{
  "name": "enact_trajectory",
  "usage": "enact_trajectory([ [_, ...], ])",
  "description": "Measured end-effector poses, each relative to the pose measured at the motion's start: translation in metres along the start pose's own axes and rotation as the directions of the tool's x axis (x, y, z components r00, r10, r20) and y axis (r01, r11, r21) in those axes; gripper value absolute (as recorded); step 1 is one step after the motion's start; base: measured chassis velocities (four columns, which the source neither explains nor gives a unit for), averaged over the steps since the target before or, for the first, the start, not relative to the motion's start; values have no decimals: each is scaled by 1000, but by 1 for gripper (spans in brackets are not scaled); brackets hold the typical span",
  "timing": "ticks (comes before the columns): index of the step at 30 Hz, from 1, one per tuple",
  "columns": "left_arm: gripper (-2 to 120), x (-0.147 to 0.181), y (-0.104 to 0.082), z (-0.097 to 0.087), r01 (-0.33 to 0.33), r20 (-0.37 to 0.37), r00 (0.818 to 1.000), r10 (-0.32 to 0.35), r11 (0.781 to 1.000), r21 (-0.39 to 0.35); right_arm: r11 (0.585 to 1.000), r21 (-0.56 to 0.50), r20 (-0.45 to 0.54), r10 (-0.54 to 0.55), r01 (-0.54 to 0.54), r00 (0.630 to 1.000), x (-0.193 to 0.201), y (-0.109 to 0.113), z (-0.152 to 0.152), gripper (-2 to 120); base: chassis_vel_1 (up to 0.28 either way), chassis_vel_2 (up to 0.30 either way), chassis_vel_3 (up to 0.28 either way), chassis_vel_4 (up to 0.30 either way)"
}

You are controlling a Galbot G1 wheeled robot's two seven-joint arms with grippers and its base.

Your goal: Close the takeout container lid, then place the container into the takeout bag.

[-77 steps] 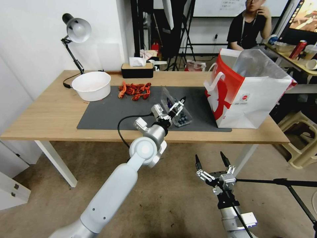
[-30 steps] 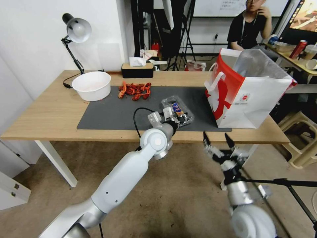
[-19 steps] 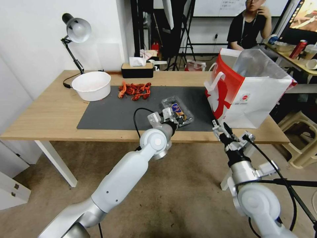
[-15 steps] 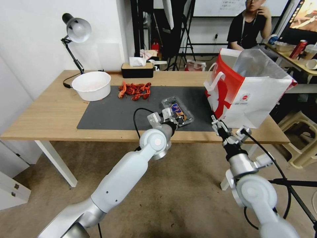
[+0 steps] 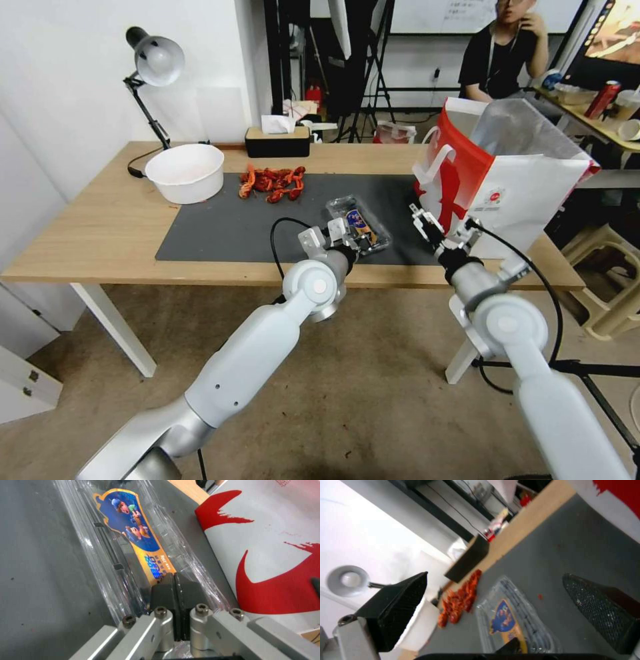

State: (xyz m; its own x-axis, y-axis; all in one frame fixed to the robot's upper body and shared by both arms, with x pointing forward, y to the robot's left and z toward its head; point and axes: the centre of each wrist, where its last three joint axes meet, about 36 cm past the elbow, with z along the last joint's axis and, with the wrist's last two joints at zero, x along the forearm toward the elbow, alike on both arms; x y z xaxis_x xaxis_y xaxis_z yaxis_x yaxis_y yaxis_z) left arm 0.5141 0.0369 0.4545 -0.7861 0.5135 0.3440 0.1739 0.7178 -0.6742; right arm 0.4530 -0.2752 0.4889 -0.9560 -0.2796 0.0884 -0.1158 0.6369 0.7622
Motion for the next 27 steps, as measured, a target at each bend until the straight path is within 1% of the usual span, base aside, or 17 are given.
enact_trajectory([
  [3,0,0,2,-1,4,3,1000,-4,1000,1,1000,8,-69,31,-30,997,-14,-3,-9,100,0,0,0,0],
  [4,0,0,2,-1,4,3,1000,-4,1000,1,1000,8,-69,31,-30,997,-14,-3,-9,100,0,0,0,0],
  [7,0,1,3,-2,6,4,1000,-6,1000,1,998,17,-134,66,-64,989,-29,-4,-12,100,0,0,0,0],
  [8,0,1,3,-2,6,4,1000,-6,1000,1,998,17,-134,66,-64,989,-29,-4,-12,100,0,0,0,0],
  [12,0,1,4,-1,7,5,1000,-7,1000,5,997,18,-216,79,-77,973,-51,-3,-18,100,0,0,0,0],
  [17,0,2,4,-1,8,7,1000,-8,1000,8,997,31,-256,82,-77,963,-64,0,-23,100,0,0,0,0],
  [20,0,3,5,-1,9,9,1000,-9,1000,9,996,44,-305,90,-80,948,-78,3,-29,100,0,0,0,0],
  [25,0,3,6,-2,6,9,1000,-7,1000,7,995,60,-349,98,-82,932,-89,5,-35,100,0,0,0,0],
  [27,0,3,6,-1,6,9,1000,-6,1000,7,994,68,-403,104,-84,909,-96,6,-40,100,0,0,0,0],
])
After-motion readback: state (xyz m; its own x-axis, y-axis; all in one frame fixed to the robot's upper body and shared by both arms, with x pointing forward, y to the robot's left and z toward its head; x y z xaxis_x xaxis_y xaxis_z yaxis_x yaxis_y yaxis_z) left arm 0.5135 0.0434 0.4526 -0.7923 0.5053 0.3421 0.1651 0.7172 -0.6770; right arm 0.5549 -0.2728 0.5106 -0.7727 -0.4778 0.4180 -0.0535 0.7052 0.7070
